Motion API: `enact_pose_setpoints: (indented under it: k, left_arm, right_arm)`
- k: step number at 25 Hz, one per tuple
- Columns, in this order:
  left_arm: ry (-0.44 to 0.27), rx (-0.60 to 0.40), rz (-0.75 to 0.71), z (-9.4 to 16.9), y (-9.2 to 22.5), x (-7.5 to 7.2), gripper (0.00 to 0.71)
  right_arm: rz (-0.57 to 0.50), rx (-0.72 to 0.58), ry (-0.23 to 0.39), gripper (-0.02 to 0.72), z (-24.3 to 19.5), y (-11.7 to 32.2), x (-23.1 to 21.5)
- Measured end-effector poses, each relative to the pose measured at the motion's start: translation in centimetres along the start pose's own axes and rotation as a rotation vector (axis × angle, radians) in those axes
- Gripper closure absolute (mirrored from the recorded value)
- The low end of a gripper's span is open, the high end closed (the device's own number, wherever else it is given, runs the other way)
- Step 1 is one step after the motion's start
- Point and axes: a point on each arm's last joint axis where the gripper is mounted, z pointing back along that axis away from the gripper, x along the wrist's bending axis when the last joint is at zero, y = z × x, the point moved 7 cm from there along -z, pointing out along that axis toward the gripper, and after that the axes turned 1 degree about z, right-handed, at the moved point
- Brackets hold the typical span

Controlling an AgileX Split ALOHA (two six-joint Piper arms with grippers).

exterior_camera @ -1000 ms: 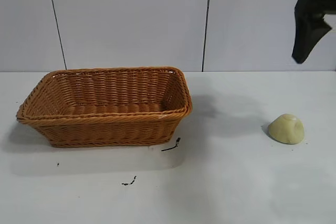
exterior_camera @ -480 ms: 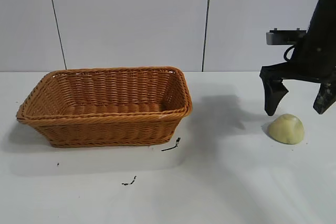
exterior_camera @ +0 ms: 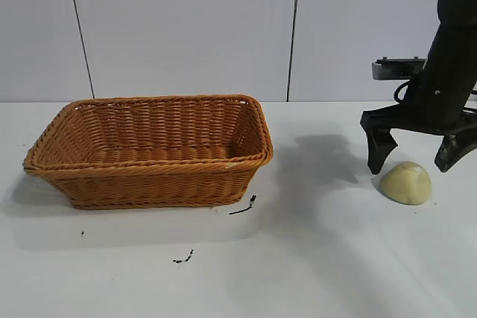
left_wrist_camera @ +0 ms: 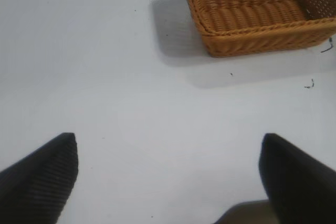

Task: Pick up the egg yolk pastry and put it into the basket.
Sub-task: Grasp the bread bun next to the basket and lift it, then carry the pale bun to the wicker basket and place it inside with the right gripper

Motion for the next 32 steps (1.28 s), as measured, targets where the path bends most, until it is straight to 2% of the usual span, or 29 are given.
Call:
enact_pose_setpoints:
  k: [3, 9, 11, 17, 25, 32]
  left_arm:
    - [0.0, 0.0, 0.0, 0.0, 0.0, 0.0, 0.014]
    - [0.0, 0.0, 0.0, 0.0, 0.0, 0.0, 0.014]
    - [0.0, 0.0, 0.0, 0.0, 0.0, 0.0, 0.014]
    - [0.0, 0.0, 0.0, 0.0, 0.0, 0.0, 0.014]
    - [0.0, 0.0, 0.0, 0.0, 0.0, 0.0, 0.014]
    - [0.0, 0.0, 0.0, 0.0, 0.0, 0.0, 0.014]
  right_arm:
    - [-0.001, 0.003, -0.001, 0.102, 0.0, 0.0, 0.0]
    - [-0.001, 0.016, -0.001, 0.485, 0.0, 0.2, 0.0]
    - [-0.001, 0.014, -0.001, 0.538, 0.1, 0.1, 0.0]
    - [0.002, 0.012, -0.002, 0.569, 1.9, -0.7, 0.1]
    - [0.012, -0.139, -0.008, 0.569, 12.6, -5.6, 0.4]
    - [0.012, -0.199, -0.032, 0.57, 15.9, -7.2, 1.0]
